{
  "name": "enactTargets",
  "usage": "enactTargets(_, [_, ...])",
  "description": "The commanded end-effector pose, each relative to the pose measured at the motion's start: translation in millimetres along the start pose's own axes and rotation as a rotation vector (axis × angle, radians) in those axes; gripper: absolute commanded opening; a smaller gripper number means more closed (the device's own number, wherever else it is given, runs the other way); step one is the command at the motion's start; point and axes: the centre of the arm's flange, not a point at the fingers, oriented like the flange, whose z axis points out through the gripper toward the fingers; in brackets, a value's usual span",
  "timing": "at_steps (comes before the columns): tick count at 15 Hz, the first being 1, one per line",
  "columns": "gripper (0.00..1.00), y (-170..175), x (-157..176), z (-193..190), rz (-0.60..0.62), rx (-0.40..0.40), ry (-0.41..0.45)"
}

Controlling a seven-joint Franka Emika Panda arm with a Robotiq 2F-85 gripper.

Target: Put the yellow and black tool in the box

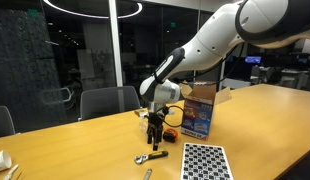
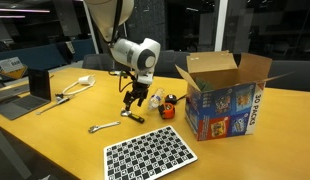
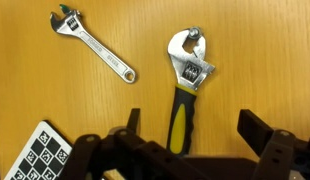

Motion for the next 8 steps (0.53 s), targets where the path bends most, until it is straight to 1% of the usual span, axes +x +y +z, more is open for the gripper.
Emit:
enactTargets(1, [1.00,-0.2,4.2,11.1,-0.032,0.015,-0.017])
enactTargets(8, [1.00,7.5,18.8,30.0,-0.040,0.003,-0.005])
